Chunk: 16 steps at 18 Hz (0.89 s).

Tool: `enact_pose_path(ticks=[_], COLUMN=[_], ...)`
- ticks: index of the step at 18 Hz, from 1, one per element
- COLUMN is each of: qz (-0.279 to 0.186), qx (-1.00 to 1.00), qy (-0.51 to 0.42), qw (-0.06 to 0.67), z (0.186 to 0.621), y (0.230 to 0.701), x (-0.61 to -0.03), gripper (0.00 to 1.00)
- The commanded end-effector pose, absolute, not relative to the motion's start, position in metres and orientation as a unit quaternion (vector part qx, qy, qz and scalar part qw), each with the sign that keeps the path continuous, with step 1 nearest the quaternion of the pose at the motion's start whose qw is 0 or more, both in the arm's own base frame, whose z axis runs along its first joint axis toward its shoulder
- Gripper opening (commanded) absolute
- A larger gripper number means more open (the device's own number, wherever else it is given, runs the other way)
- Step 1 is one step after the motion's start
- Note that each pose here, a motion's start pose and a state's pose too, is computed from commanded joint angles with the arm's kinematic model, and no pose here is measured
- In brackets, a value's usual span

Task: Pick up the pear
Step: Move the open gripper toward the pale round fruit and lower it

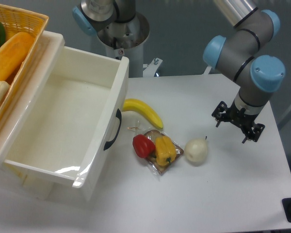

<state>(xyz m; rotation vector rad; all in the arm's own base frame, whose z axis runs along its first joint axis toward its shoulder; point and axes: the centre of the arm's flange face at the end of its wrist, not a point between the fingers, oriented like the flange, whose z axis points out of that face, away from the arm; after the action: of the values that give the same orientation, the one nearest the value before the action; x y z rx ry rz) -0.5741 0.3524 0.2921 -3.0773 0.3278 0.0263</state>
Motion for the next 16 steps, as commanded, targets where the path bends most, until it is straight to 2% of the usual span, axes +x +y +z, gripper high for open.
enact_pose_path(ticks=[4,12,16], qz=[0.01,-0.036,-0.051], qx=[-0.994,-0.998,-0.998], qy=[0.101,0.047,0.027], qw=[0.025,0.017,0.034], z=[0.295,0.254,0.25], y=[0.354,0.341,0.343], x=[-0.571,-0.528,-0.522], gripper=[1.0,1.0,1.0])
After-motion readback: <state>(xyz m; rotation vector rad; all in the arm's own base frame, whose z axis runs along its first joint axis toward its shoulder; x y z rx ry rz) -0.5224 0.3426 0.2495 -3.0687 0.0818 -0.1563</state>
